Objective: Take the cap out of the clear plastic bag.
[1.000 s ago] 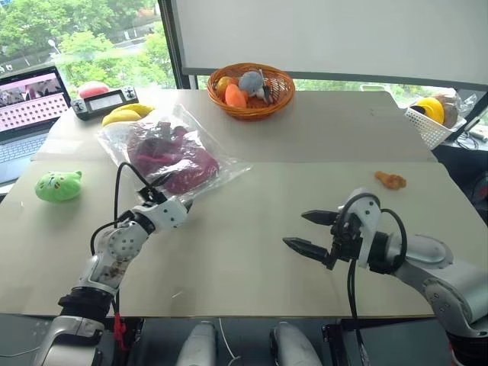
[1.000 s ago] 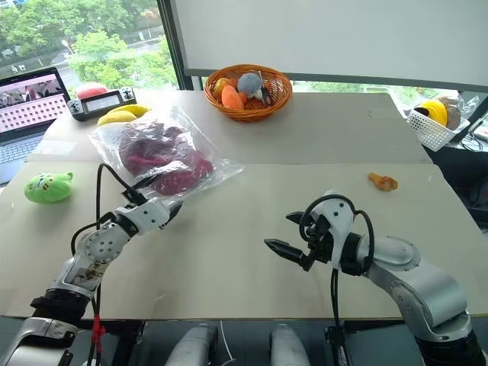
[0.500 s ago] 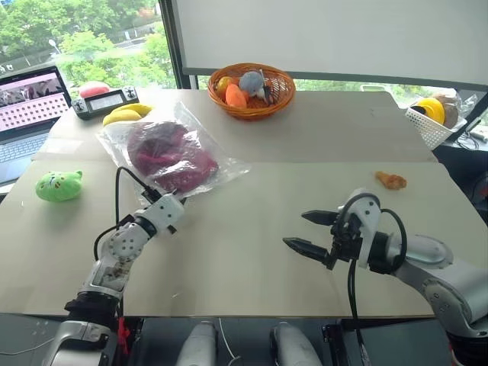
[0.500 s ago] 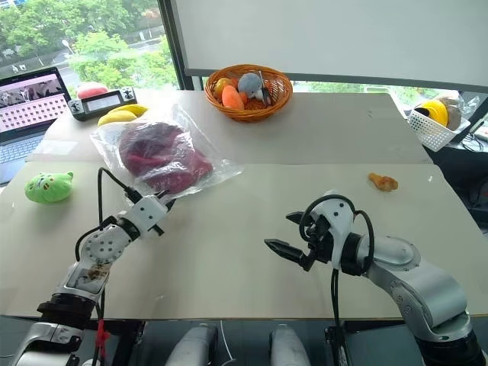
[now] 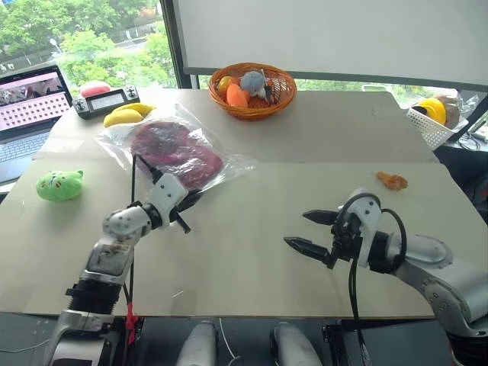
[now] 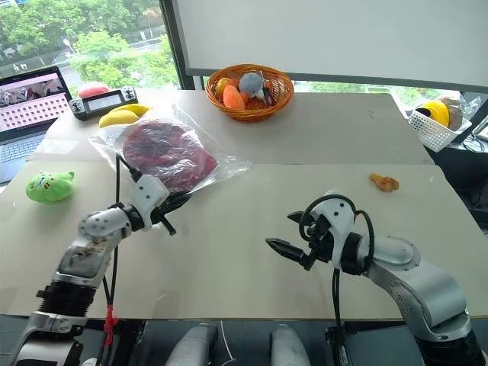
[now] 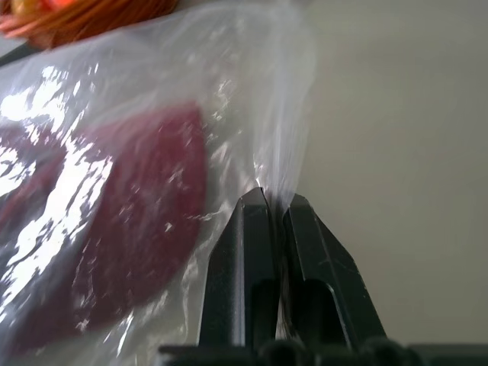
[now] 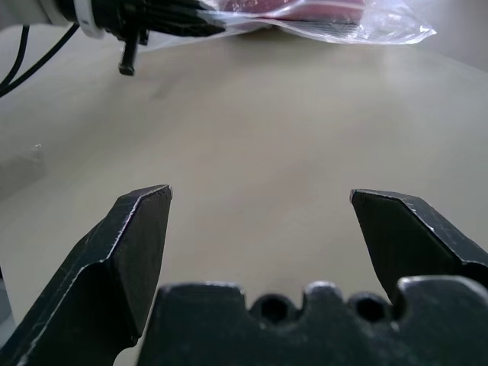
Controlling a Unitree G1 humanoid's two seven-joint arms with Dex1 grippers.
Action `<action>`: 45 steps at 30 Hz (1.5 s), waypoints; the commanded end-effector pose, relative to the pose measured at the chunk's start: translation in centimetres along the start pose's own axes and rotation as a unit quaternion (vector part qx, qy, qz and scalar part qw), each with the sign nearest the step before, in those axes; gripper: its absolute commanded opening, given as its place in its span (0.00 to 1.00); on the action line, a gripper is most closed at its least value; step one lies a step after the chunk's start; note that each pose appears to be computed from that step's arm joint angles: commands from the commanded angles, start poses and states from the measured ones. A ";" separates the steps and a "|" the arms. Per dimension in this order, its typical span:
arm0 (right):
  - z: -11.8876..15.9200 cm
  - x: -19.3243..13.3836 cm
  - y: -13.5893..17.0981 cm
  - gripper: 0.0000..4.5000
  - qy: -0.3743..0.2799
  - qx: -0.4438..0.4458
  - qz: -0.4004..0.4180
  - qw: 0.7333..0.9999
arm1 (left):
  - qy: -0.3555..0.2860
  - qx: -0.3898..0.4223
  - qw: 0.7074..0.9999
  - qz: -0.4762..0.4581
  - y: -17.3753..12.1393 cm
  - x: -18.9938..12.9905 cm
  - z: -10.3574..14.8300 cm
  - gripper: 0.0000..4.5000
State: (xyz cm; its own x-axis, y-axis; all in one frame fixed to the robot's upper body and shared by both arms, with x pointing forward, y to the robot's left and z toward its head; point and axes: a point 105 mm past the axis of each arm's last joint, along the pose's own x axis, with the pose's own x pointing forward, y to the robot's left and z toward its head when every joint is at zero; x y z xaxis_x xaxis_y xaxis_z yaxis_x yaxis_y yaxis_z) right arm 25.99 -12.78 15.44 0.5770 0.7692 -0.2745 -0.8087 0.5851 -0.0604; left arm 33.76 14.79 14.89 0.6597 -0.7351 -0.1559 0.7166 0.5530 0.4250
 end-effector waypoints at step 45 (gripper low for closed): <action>0.7 -0.7 -1.3 1.00 -0.012 -0.017 -0.035 0.999 | 0.013 0.231 0.970 0.071 -2.5 0.1 -2.1 0.99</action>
State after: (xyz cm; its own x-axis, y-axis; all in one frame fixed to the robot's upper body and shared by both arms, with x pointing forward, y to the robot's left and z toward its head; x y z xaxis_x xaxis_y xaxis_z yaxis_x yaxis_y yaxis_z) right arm 26.91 -13.98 15.22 0.6282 0.7263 -0.2792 -0.7686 0.6351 -0.0772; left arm 32.10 13.98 11.85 0.7197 -0.6868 -0.1014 0.4958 0.4061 0.7677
